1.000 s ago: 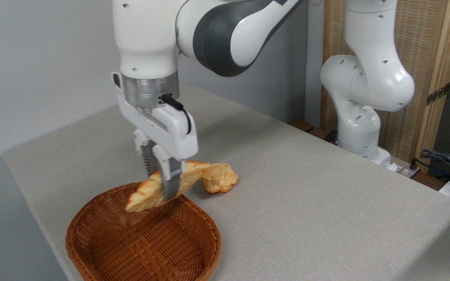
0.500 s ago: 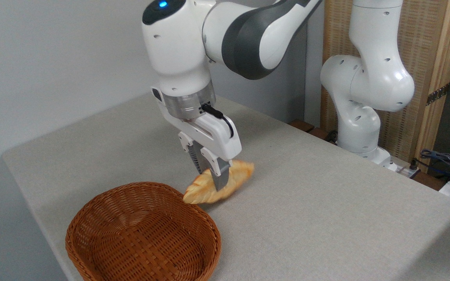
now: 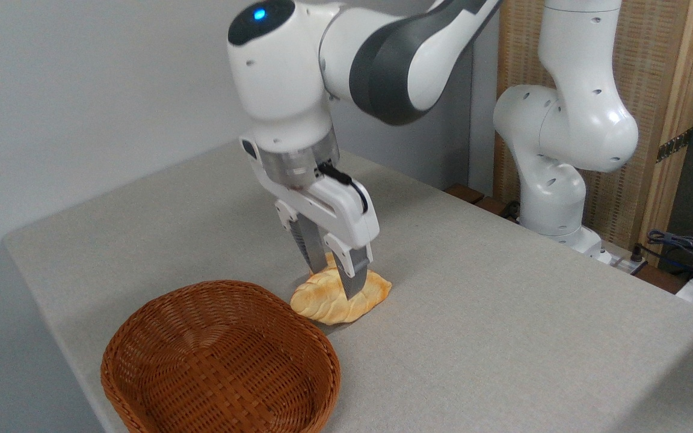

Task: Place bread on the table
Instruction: 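Lower the twisted bread roll onto the table beside the round bun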

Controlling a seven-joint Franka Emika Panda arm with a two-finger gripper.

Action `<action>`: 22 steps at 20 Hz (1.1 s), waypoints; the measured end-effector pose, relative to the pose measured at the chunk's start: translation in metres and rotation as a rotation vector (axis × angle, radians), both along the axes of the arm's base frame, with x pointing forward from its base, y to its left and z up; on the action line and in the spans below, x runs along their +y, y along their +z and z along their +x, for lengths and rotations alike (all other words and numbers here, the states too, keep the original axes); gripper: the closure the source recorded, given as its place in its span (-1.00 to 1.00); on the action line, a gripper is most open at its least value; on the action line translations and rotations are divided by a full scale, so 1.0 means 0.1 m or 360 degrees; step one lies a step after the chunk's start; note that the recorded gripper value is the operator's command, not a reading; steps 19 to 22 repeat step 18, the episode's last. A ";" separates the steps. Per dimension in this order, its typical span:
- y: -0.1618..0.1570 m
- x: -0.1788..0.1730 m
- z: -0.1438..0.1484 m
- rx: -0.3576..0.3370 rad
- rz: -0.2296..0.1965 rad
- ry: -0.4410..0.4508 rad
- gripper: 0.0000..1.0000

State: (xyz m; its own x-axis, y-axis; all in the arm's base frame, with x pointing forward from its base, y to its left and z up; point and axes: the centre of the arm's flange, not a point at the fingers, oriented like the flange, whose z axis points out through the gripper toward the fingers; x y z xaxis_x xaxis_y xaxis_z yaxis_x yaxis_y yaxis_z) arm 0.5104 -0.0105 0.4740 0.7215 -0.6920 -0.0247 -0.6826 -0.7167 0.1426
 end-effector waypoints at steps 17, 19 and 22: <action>0.80 0.02 0.20 -0.0396 -0.0006 0.0010 -1.00; 0.79 0.02 0.21 -0.0396 0.0000 0.0008 -1.00; 0.79 0.02 0.21 -0.0396 0.0000 0.0008 -1.00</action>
